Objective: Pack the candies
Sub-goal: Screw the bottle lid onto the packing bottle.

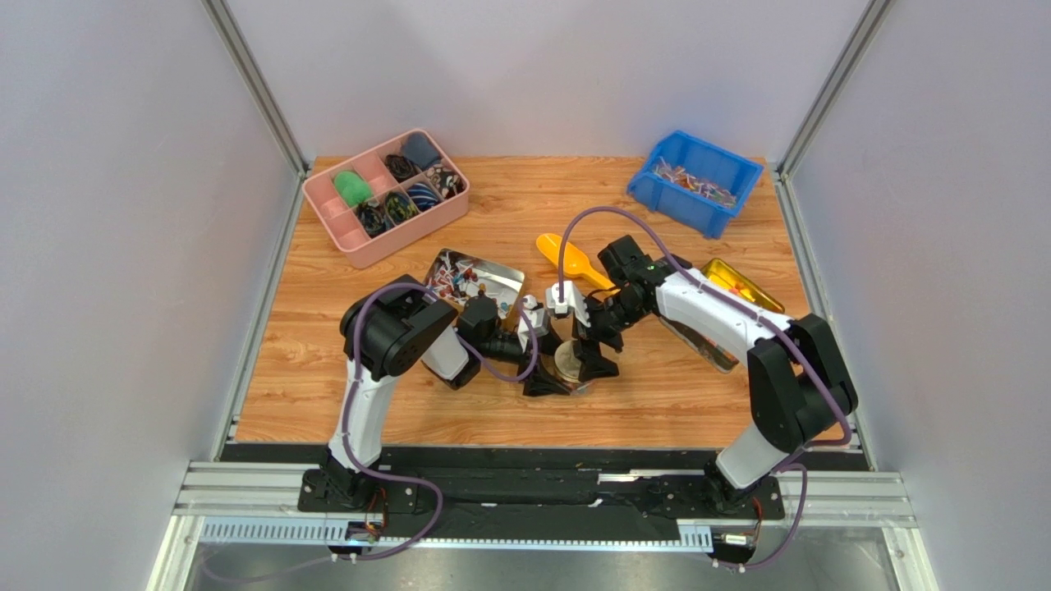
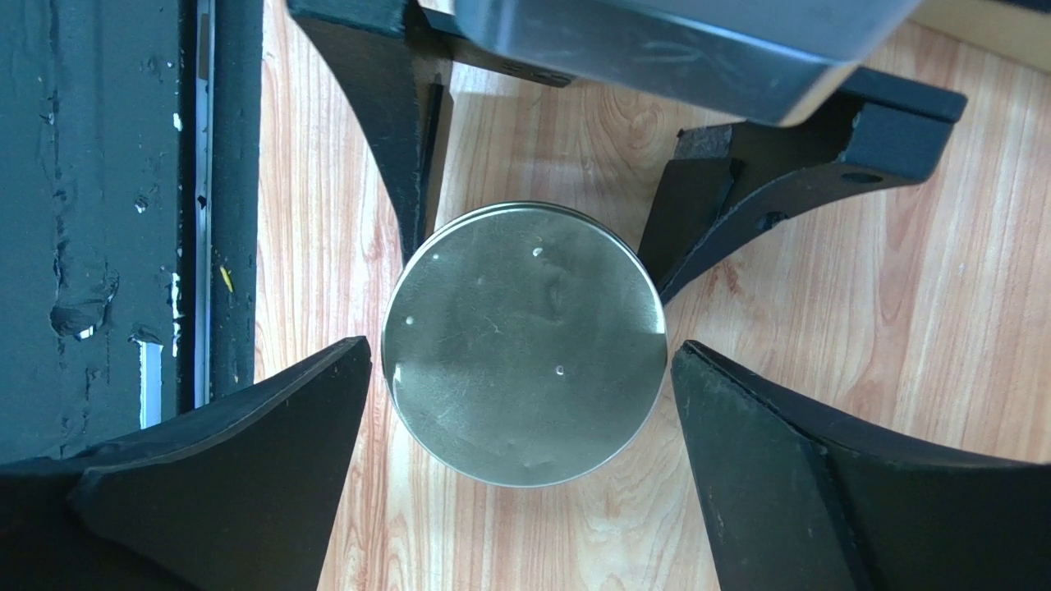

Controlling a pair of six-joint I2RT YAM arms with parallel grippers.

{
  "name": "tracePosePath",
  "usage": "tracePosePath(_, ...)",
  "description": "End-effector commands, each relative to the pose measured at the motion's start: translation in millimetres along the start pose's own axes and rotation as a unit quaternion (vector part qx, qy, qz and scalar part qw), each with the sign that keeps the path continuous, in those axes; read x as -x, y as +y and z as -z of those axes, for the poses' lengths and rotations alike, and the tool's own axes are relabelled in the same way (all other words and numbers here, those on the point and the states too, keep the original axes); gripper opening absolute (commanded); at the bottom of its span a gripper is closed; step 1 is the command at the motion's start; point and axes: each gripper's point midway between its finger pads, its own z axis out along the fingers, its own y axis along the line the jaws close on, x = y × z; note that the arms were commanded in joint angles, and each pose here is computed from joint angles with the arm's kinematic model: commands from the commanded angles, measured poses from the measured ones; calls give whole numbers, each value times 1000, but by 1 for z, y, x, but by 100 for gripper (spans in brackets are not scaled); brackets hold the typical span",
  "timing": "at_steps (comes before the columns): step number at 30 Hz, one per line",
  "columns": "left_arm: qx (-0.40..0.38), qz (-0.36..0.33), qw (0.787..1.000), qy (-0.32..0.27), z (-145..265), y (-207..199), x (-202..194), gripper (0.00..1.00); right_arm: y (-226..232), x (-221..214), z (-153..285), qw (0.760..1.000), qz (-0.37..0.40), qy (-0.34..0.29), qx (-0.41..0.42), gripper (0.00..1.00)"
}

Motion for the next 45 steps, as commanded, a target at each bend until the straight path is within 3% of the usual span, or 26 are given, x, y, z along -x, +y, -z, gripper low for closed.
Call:
tracePosePath(1,-21,-75,996,-41,-3,-1,30,56,-11,6,-2,1000,0,-4,-15,98)
tracePosePath(9,-19,-75,996,-41,-3,-1,31,56,-13,1,-6,1000,-17,6,-12,94)
tracePosePath(20,55,-108,992,-45,3,21,36,54,-22,-4,-6,996,-82,30,-25,76)
tracePosePath(28,127,-126,983,-42,11,42,40,52,-36,-7,-1,989,-111,37,-95,76)
tracePosePath(39,148,-139,978,-42,15,48,43,49,-69,-19,-7,957,-175,62,-225,75)
tracePosePath(45,149,-140,978,-42,15,47,44,48,-73,-7,-14,947,-191,53,-254,76)
